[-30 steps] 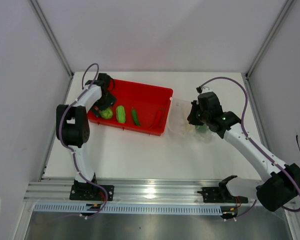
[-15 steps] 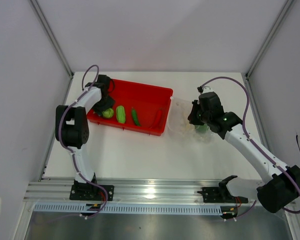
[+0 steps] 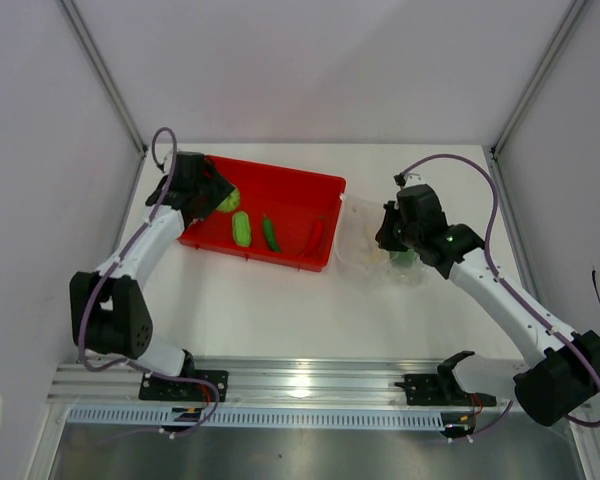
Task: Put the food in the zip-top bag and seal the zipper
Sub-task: Pick up the fake fruit from the bin, then place the fake fruit in the zipper food storage bag.
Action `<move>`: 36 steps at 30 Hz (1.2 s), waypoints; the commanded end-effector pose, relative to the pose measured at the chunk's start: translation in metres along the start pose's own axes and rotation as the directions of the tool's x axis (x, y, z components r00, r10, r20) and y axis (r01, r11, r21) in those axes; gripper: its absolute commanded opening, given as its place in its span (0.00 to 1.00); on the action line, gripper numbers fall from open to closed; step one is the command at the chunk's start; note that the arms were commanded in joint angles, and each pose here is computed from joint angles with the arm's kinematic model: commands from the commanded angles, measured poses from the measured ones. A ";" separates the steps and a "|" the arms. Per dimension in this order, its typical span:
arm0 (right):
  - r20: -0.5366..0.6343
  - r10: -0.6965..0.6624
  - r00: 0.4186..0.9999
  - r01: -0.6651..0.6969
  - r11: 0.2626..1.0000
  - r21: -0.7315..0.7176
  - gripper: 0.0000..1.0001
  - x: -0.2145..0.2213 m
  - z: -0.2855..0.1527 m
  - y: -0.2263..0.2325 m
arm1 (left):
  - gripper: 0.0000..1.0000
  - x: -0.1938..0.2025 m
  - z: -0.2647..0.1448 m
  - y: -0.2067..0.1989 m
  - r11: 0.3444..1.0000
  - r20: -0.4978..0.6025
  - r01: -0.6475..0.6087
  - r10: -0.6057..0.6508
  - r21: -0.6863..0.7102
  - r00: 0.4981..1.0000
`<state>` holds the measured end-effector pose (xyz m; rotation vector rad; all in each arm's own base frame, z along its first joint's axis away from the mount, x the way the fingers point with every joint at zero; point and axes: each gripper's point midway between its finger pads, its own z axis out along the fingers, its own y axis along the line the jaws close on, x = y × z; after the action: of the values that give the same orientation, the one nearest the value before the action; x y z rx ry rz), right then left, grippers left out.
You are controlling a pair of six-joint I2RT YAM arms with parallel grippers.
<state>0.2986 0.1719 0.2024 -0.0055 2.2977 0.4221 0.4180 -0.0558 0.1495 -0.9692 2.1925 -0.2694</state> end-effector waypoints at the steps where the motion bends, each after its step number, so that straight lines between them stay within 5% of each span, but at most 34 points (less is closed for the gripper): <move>1: 0.021 0.010 1.000 -0.011 1.000 0.005 0.00 -0.007 -0.007 0.003 | 0.01 0.003 -0.064 -0.095 0.875 0.039 -0.108 0.101 0.473 0.994; 6: 0.027 0.028 0.999 -0.029 0.999 0.015 0.00 -0.010 -0.011 0.002 | 0.01 0.089 -0.124 -0.161 0.629 -0.061 -0.127 0.269 0.767 0.961; 13: 0.029 0.042 0.999 -0.042 0.999 0.009 0.00 -0.013 -0.020 0.004 | 0.00 0.187 -0.166 -0.194 0.487 -0.215 -0.019 0.420 0.873 0.882; 24: 0.033 0.053 0.998 -0.053 0.998 0.018 0.00 -0.009 -0.026 0.001 | 0.03 0.235 -0.175 -0.217 0.460 -0.251 -0.010 0.502 0.888 0.828; 36: 0.052 0.064 0.997 -0.064 0.998 0.001 0.00 -0.011 -0.033 0.003 | 0.11 0.257 -0.155 -0.218 0.506 -0.252 -0.070 0.540 0.859 0.803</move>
<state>0.2821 0.1624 0.2090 0.0591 2.3179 0.4144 0.3109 -0.3996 0.2186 0.0781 2.2110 -1.3903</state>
